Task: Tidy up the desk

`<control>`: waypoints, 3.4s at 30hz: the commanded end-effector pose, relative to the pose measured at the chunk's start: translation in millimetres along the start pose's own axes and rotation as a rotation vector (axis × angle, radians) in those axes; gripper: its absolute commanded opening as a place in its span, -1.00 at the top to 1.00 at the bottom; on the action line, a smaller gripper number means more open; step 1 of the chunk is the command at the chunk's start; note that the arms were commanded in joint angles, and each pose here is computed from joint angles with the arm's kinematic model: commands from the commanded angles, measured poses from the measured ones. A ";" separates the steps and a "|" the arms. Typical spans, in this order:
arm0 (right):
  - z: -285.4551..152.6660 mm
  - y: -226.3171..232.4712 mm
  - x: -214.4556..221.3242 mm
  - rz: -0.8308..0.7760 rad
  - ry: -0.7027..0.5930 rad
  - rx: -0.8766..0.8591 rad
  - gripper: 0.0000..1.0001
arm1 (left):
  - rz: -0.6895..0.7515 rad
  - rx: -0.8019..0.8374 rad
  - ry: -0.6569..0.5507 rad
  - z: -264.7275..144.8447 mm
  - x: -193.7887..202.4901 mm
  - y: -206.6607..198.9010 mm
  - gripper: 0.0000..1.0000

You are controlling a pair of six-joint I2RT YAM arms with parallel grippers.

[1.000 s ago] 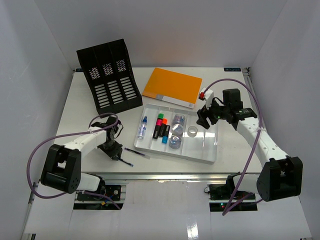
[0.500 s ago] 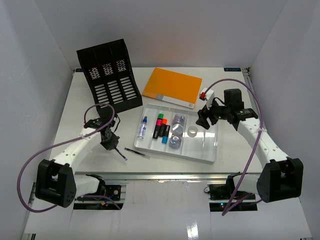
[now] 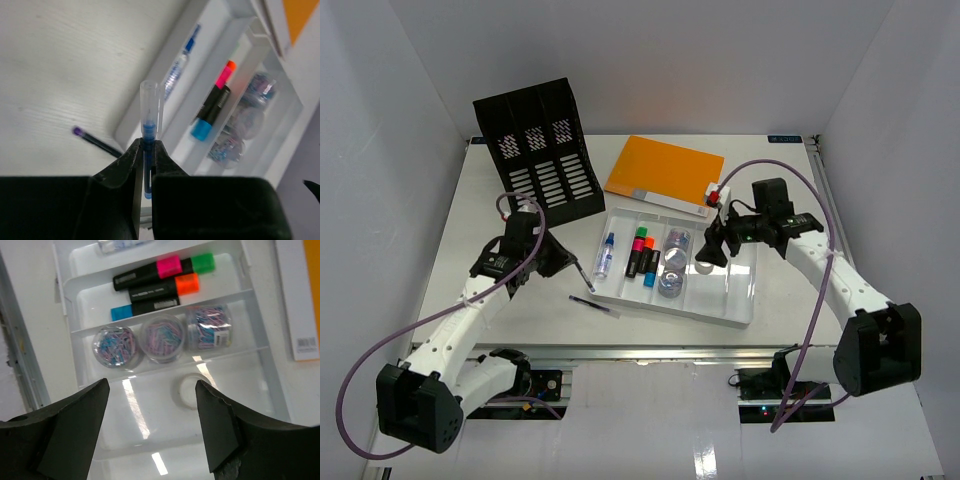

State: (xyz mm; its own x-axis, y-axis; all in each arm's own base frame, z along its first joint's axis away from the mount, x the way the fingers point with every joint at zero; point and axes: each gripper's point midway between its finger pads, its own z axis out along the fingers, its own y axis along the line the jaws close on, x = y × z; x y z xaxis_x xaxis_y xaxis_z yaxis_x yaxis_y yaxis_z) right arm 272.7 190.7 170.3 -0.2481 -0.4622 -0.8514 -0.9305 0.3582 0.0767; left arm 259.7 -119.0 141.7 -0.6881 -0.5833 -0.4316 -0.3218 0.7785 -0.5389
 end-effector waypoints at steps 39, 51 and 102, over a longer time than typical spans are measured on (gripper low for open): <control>84.8 52.5 -87.6 0.480 -0.121 -0.704 -0.11 | 0.057 0.826 0.226 24.3 34.5 -222.1 1.00; 81.6 54.0 -88.1 0.491 -0.121 -0.701 0.83 | 0.081 0.836 0.200 22.1 32.8 -221.4 0.86; -57.3 -33.5 127.1 0.927 0.313 0.160 -0.28 | -0.043 0.368 -0.085 -26.1 50.8 -23.4 -0.96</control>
State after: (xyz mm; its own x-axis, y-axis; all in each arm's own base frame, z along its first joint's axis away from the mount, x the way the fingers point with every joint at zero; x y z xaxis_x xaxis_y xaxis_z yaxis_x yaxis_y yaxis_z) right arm 247.9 75.4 71.2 -0.9557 -0.1355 -0.2612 -0.2633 0.7900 0.5537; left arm 214.5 -164.4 162.8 -0.6173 -0.5882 -0.5225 0.0163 0.6544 -0.7560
